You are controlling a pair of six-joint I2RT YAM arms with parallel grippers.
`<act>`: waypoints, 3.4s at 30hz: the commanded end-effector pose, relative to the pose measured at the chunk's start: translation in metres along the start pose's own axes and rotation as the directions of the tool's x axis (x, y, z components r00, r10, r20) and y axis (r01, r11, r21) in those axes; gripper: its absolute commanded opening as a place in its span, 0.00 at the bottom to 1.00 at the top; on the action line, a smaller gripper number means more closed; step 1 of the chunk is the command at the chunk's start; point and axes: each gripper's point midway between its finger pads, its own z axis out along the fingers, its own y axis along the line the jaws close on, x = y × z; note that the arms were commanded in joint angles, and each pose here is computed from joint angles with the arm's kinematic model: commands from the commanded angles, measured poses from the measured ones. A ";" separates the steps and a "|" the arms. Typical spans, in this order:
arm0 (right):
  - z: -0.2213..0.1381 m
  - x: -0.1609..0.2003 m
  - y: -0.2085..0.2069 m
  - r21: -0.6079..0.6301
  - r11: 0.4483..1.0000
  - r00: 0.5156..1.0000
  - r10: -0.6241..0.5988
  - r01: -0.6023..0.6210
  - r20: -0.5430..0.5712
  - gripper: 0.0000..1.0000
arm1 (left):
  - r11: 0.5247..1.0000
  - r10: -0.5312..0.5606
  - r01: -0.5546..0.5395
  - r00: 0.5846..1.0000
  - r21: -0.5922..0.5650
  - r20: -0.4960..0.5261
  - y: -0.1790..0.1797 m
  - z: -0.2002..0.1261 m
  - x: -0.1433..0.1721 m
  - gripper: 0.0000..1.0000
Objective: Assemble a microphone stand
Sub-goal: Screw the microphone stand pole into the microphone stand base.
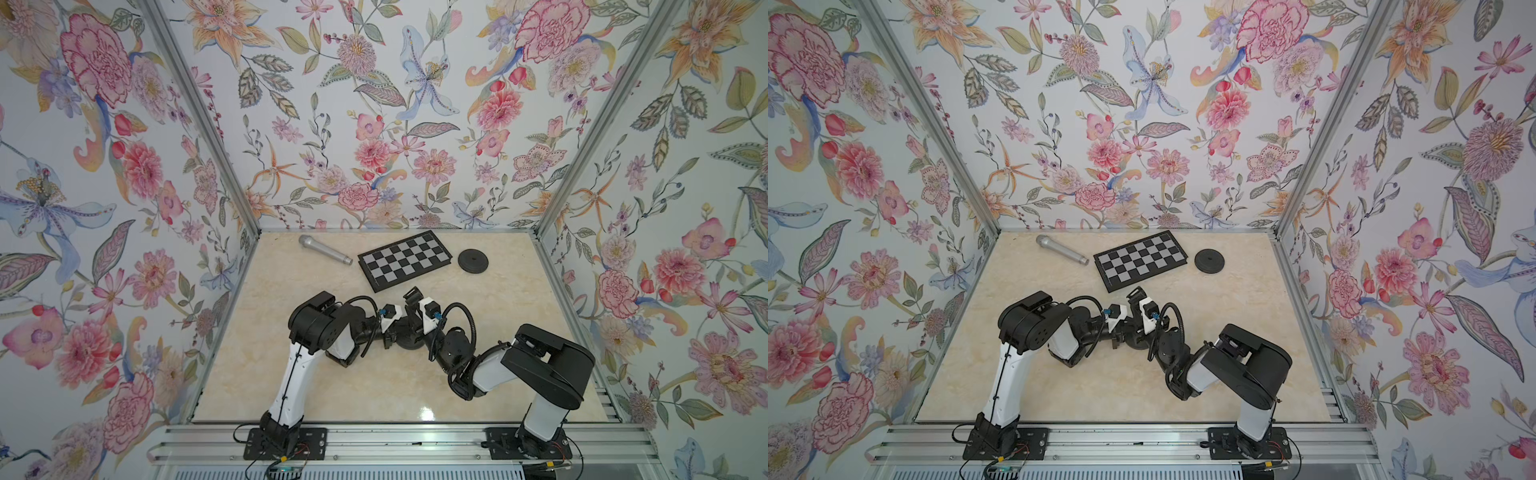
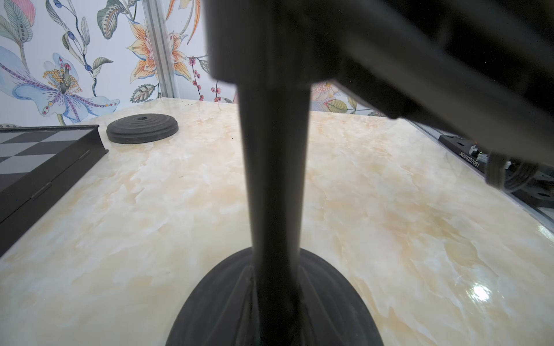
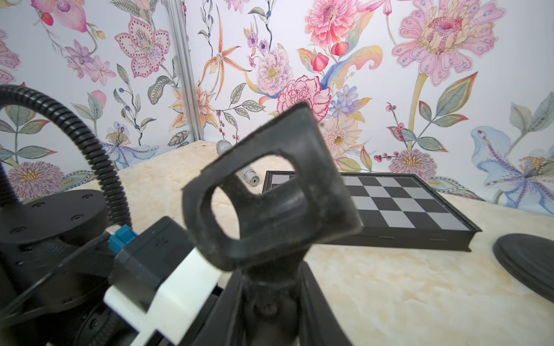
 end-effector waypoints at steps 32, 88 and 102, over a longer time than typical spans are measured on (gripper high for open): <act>0.018 0.016 -0.038 -0.319 0.945 0.972 -0.142 0.076 -0.189 0.00 | 0.990 0.136 -0.140 0.986 0.029 0.096 -0.020 -0.001 -0.008 0.26; -0.001 0.017 -0.042 -0.179 0.983 0.996 -0.042 0.027 -0.080 0.00 | 0.992 0.123 -0.124 0.989 0.004 0.088 -0.016 0.000 -0.005 0.31; -0.024 0.030 0.037 -0.233 0.972 0.996 0.013 -0.034 -0.091 0.44 | 0.992 0.126 -0.127 0.988 0.008 0.093 -0.014 0.000 -0.007 0.30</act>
